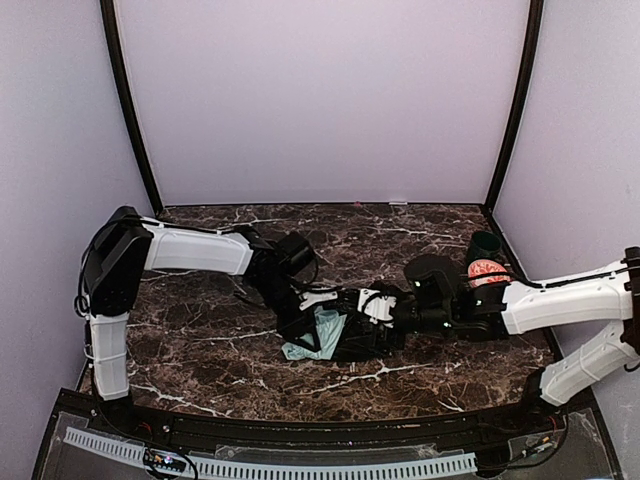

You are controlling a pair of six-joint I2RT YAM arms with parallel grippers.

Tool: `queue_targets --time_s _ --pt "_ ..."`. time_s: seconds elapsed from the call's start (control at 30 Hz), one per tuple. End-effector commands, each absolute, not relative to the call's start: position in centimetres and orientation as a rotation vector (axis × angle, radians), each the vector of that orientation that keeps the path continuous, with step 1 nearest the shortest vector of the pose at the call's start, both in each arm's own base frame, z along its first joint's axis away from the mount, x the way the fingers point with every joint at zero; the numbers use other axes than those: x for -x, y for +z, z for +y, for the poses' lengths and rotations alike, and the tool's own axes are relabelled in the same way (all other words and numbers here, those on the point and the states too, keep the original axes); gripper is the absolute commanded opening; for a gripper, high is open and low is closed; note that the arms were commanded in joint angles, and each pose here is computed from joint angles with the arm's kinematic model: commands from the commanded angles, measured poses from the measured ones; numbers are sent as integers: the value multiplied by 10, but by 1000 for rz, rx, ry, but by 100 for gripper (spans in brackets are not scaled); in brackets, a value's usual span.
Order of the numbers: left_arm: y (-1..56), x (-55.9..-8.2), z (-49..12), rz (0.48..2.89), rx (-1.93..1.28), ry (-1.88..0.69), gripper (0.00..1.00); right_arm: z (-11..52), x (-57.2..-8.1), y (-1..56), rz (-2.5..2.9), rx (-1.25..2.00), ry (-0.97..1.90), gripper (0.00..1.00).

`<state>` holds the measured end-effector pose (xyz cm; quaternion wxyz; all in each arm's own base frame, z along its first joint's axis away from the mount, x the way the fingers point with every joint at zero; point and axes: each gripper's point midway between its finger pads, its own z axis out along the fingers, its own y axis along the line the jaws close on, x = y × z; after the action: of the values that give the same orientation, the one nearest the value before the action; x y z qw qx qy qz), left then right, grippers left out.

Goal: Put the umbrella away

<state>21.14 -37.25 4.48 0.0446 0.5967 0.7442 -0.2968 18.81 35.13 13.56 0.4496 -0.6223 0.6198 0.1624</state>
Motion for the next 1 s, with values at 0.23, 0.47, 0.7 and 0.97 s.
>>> queue_targets --time_s 0.23,0.47,0.7,0.97 --pt "29 -232 -315 2328 -1887 -404 39 288 -231 116 1959 1358 455 77" --pt "38 -234 -299 2255 -1918 -282 39 282 -243 54 2154 1443 331 77" --pt "49 -224 -300 2172 -1943 -292 46 307 -265 28 2203 1502 401 56" --pt "91 -256 -313 2005 -1740 -196 61 328 -251 43 2113 1552 589 2"
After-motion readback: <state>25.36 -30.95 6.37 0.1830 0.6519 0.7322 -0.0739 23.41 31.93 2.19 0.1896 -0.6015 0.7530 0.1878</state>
